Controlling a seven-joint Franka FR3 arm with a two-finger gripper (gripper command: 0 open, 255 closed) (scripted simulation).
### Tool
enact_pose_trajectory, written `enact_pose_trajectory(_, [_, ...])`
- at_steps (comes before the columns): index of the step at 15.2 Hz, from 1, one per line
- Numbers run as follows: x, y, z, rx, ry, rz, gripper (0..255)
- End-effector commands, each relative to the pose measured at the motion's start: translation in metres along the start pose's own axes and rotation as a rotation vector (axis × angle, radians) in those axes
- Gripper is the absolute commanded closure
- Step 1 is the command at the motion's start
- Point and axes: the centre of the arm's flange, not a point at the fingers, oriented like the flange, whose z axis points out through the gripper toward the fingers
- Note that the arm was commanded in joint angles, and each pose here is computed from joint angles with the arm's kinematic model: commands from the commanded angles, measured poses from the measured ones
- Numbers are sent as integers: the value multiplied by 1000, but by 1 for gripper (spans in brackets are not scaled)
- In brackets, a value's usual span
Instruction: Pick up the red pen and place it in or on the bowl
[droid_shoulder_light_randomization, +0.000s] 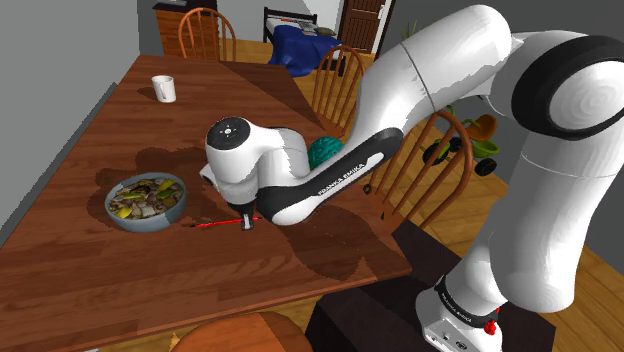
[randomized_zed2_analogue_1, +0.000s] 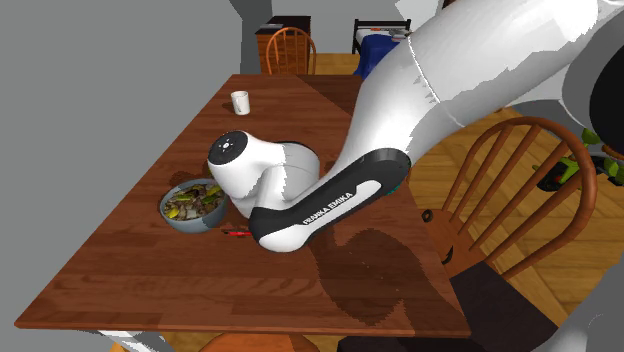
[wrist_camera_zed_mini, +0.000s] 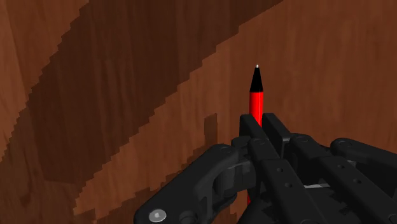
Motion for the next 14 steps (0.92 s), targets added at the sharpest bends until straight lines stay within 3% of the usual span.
enact_pose_trajectory(1, [-1, 3, -10, 0, 0, 0, 255])
enact_pose_trajectory(14, [-8, 23, -76, 0, 0, 0, 255])
